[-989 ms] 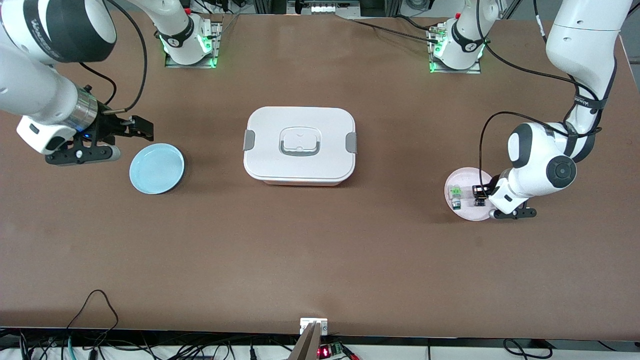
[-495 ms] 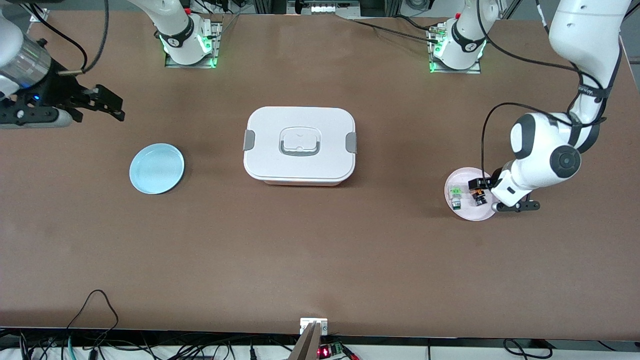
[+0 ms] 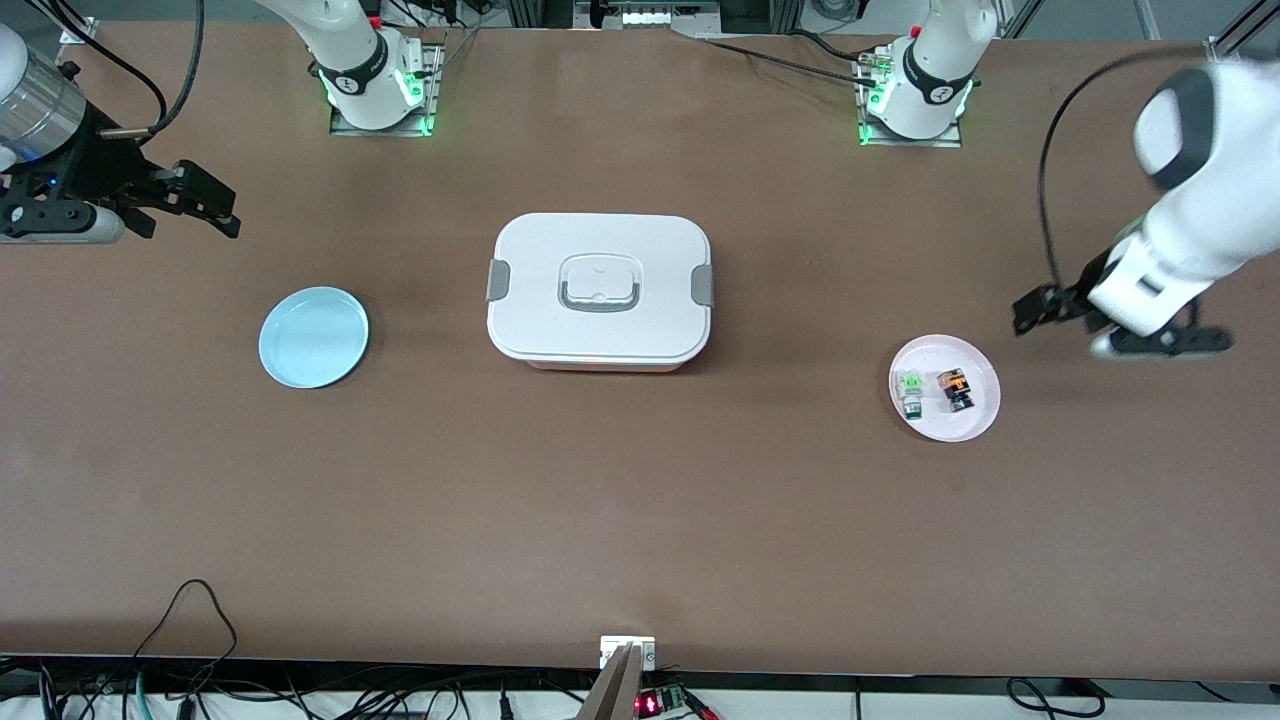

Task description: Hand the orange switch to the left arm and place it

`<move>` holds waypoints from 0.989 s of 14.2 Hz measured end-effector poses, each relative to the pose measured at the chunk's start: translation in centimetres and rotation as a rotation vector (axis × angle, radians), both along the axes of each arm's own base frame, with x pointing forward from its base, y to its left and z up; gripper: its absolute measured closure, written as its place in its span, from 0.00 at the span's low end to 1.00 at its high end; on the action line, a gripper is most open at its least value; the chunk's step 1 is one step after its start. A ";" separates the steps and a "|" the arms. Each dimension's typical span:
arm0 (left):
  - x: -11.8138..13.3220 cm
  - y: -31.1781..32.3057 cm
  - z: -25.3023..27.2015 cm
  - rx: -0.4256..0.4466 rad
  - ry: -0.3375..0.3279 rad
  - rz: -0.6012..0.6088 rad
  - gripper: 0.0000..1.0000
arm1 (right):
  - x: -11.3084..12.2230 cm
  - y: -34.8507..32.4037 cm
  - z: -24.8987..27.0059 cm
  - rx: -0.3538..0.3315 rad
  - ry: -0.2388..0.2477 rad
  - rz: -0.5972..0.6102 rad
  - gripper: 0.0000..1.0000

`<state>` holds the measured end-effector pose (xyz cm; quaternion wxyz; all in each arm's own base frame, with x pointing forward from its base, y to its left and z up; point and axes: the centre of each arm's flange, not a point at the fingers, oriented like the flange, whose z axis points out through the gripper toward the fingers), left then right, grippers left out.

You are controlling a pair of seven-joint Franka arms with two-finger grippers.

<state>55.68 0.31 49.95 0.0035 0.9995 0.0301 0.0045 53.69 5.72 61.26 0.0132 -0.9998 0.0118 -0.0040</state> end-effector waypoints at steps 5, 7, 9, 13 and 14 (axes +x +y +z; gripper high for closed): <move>-3.2 -0.7 12.4 0.010 -0.072 -0.008 0.00 | -0.2 0.4 1.6 -0.012 -0.010 -0.004 0.00; -3.4 -1.7 13.1 0.012 -0.077 -0.027 0.00 | -0.1 0.1 1.9 -0.011 -0.016 -0.010 0.00; -3.1 -2.9 12.5 0.012 -0.065 -0.048 0.00 | 0.1 -0.2 2.1 -0.010 -0.020 -0.015 0.00; -2.6 -3.0 11.6 0.010 -0.047 -0.051 0.00 | 0.2 -0.3 2.6 -0.010 -0.020 -0.015 0.00; -2.6 -3.0 11.5 0.010 -0.047 -0.051 0.00 | 0.1 -0.3 2.9 -0.010 -0.017 -0.016 0.00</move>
